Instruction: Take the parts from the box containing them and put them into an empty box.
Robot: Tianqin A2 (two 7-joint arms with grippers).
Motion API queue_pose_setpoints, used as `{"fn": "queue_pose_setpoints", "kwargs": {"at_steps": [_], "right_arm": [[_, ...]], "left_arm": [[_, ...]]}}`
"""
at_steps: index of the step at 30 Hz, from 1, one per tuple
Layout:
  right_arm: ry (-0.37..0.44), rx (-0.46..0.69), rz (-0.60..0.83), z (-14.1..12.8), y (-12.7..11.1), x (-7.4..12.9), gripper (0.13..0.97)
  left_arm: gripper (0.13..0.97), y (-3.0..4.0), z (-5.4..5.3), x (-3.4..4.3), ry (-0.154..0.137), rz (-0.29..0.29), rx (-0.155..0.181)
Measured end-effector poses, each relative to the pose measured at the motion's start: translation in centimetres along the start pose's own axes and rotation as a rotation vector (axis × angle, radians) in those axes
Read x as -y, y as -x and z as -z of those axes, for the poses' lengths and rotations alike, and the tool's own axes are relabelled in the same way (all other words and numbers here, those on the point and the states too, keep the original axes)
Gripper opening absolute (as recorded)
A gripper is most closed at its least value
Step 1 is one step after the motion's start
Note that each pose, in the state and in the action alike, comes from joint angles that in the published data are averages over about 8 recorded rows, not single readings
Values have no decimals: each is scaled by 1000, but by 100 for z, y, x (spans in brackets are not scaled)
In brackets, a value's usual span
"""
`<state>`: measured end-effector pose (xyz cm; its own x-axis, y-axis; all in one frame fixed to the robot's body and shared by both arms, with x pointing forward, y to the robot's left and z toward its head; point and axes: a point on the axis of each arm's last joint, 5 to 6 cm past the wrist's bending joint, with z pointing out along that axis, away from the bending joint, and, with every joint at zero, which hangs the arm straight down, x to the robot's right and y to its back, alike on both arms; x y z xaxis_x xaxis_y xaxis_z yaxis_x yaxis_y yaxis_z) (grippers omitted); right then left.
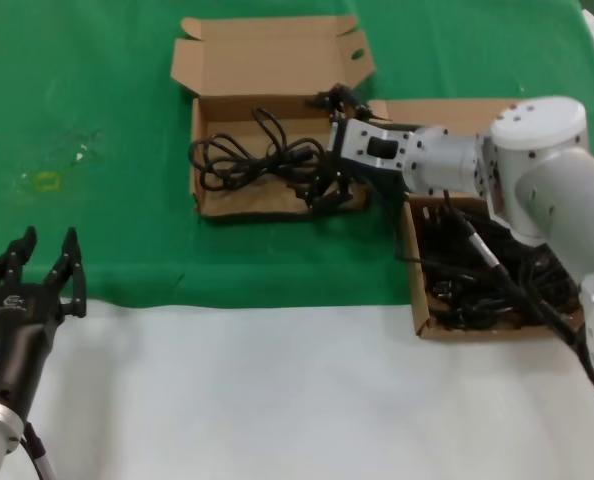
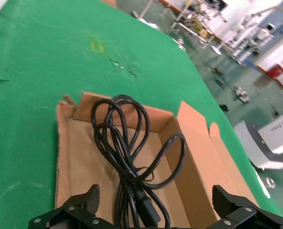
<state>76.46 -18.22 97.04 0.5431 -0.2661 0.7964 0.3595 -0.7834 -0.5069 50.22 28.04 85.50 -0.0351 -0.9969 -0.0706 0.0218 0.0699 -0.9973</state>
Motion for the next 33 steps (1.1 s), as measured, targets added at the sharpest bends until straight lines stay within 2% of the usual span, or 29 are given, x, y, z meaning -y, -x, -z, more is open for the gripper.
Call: {"fn": "queue_pose_setpoints", "kwargs": {"at_steps": [4, 7, 11, 16, 28, 33], "right_arm": [[7, -33, -56, 7, 125, -80, 830], [13, -62, -102, 22, 227, -143, 830], [21, -102, -166, 57, 364, -224, 869], [32, -153, -245, 124, 540, -322, 933], [53, -279, -431, 384, 953, -517, 966], [60, -332, -504, 530, 1121, -578, 966]], "left_arm": [[326, 0, 0, 0, 0, 0, 0], [382, 0, 0, 0, 0, 0, 0], [382, 0, 0, 0, 0, 0, 0], [518, 0, 0, 0, 0, 0, 0], [794, 0, 0, 0, 0, -1, 0], [809, 0, 0, 0, 0, 0, 0]]}}
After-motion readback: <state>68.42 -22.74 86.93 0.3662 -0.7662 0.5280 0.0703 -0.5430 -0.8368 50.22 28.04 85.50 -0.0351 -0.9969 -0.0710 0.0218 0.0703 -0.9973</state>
